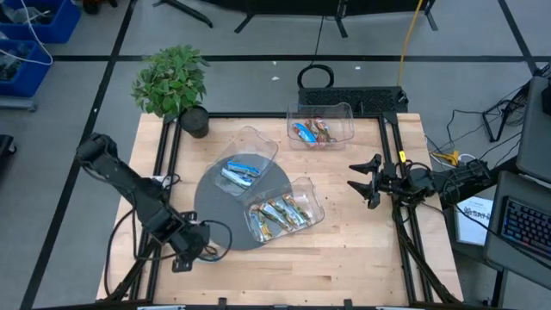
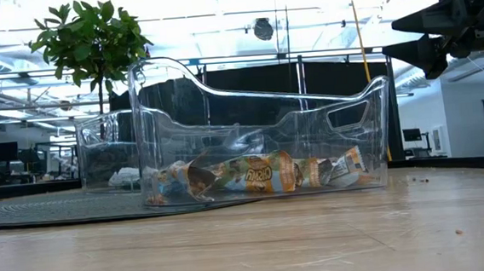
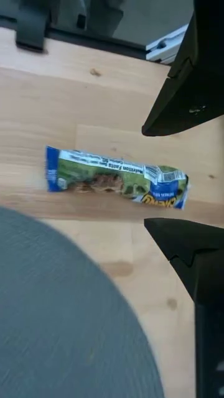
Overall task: Pick and place Granola Bars by type
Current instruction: Put the blue granola bar into the top left transparent bin
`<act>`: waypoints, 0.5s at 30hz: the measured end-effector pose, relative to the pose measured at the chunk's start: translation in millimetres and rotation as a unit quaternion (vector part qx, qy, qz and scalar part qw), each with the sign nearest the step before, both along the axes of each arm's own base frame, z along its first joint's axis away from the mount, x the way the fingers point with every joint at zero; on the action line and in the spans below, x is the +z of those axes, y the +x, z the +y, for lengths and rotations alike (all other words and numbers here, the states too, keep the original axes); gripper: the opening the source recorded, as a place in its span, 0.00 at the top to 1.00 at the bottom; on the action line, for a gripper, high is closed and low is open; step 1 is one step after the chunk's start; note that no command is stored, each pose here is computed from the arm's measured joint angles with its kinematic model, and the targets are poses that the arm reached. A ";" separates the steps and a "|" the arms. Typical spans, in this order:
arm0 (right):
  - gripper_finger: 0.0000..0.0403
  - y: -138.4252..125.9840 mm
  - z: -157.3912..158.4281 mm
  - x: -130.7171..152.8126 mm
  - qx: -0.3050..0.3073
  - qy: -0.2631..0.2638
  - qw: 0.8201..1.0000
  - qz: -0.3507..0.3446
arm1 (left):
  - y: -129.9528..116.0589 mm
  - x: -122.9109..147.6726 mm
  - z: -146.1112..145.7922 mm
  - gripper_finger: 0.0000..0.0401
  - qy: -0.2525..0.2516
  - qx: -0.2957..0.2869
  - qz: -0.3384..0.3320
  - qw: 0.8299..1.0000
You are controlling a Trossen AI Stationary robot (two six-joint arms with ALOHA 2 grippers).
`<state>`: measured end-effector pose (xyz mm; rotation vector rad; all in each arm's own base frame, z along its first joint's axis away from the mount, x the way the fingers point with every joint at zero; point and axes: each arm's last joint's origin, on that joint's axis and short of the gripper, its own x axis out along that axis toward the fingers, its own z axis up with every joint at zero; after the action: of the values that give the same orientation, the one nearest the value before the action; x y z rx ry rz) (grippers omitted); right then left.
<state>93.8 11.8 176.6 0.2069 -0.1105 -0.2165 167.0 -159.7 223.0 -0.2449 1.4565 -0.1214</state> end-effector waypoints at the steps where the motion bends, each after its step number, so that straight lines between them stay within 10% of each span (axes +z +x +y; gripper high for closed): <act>1: 0.31 0.0 0.0 0.0 0.000 0.000 1.000 0.000 | -1.8 -5.6 -1.4 0.43 -0.005 0.003 0.000 1.000; 15: 0.31 0.0 0.0 0.0 0.000 0.000 1.000 0.000 | -10.1 -47.1 -9.7 0.43 -0.046 0.009 -0.024 0.999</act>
<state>93.8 11.9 176.6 0.2070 -0.1104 -0.2162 157.0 -169.4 175.9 -0.3272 1.4018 -0.1790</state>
